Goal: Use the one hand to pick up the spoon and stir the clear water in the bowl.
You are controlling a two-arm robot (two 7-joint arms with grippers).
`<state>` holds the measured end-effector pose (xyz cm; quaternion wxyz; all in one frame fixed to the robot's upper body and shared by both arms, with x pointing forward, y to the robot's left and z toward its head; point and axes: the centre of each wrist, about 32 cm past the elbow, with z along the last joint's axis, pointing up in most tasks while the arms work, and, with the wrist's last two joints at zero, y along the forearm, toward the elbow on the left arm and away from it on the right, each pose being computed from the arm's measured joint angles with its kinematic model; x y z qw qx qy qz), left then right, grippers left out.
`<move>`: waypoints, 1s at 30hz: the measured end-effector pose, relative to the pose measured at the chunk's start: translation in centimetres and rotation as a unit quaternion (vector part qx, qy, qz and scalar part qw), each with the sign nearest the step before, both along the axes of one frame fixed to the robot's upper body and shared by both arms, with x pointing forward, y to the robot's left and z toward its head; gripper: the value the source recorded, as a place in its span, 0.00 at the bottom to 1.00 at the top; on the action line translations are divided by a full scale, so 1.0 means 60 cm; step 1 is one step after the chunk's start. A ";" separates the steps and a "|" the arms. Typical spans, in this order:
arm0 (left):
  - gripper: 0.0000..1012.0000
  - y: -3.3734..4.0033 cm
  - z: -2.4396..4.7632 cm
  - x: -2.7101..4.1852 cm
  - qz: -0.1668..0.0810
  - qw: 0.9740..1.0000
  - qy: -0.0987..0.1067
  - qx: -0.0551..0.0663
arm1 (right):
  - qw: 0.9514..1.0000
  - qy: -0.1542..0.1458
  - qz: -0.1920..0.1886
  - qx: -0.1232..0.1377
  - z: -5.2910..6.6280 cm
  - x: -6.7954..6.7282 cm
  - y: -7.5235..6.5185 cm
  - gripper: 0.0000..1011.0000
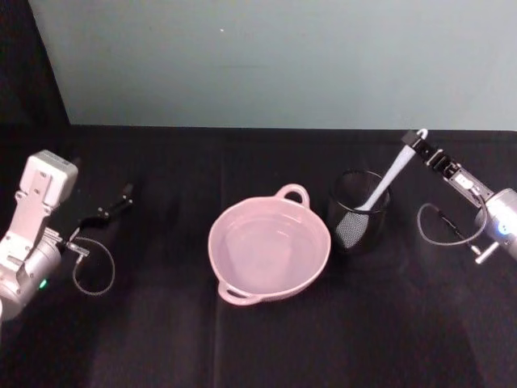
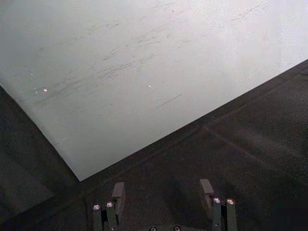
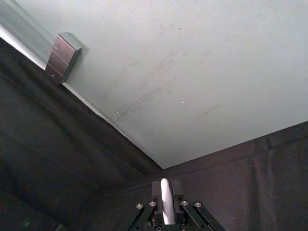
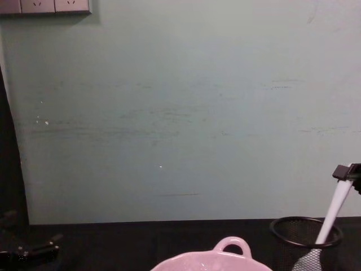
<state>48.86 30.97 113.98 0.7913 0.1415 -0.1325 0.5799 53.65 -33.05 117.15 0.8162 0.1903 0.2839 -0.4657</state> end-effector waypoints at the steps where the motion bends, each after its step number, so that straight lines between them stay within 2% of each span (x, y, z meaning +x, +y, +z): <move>1: 1.00 0.000 0.000 0.000 0.000 1.000 0.000 0.000 | 1.000 -0.001 0.000 -0.001 0.001 0.000 0.000 0.13; 7: 1.00 0.000 0.000 0.000 0.000 1.000 0.000 0.000 | 0.999 -0.026 -0.003 -0.036 0.020 -0.006 0.002 0.12; 9: 1.00 0.000 0.000 0.000 0.000 1.000 0.000 0.000 | 0.998 -0.038 -0.002 -0.053 0.029 -0.008 0.003 0.12; 11: 1.00 0.000 0.000 0.000 0.000 1.000 0.000 0.000 | 0.995 -0.056 0.001 -0.081 0.044 -0.011 0.007 0.12; 12: 1.00 0.000 0.000 0.000 0.000 1.000 0.000 0.000 | 0.992 -0.069 0.003 -0.103 0.056 -0.013 0.009 0.12; 14: 1.00 0.000 0.000 0.000 0.000 1.000 0.000 0.000 | 0.989 -0.084 0.006 -0.124 0.069 -0.014 0.012 0.12; 15: 1.00 0.000 0.000 0.000 0.000 1.000 0.000 0.000 | 0.985 -0.098 0.012 -0.144 0.083 -0.015 0.016 0.12; 18: 1.00 0.000 0.000 0.000 0.000 1.000 0.000 0.000 | 0.977 -0.120 0.020 -0.173 0.105 -0.017 0.023 0.12; 19: 1.00 0.000 0.000 0.000 0.000 1.000 0.000 0.000 | 0.972 -0.133 0.024 -0.190 0.118 -0.018 0.027 0.12; 21: 1.00 0.000 0.000 0.000 0.000 1.000 0.000 0.000 | 0.967 -0.148 0.030 -0.206 0.134 -0.020 0.031 0.12; 22: 1.00 0.000 0.000 0.000 0.000 1.000 0.000 0.000 | 0.961 -0.159 0.035 -0.222 0.148 -0.022 0.035 0.12; 24: 1.00 0.000 0.000 0.000 0.000 1.000 0.000 0.000 | 0.956 -0.169 0.040 -0.235 0.161 -0.023 0.038 0.12; 25: 1.00 0.000 0.000 0.000 0.000 1.000 0.000 0.000 | 0.952 -0.177 0.045 -0.247 0.175 -0.024 0.041 0.12; 27: 1.00 0.000 0.000 0.000 0.000 1.000 0.000 0.000 | 0.946 -0.186 0.051 -0.261 0.192 -0.026 0.045 0.12; 30: 1.00 0.000 0.000 0.000 0.000 1.000 0.000 0.000 | 0.941 -0.194 0.056 -0.272 0.205 -0.027 0.048 0.12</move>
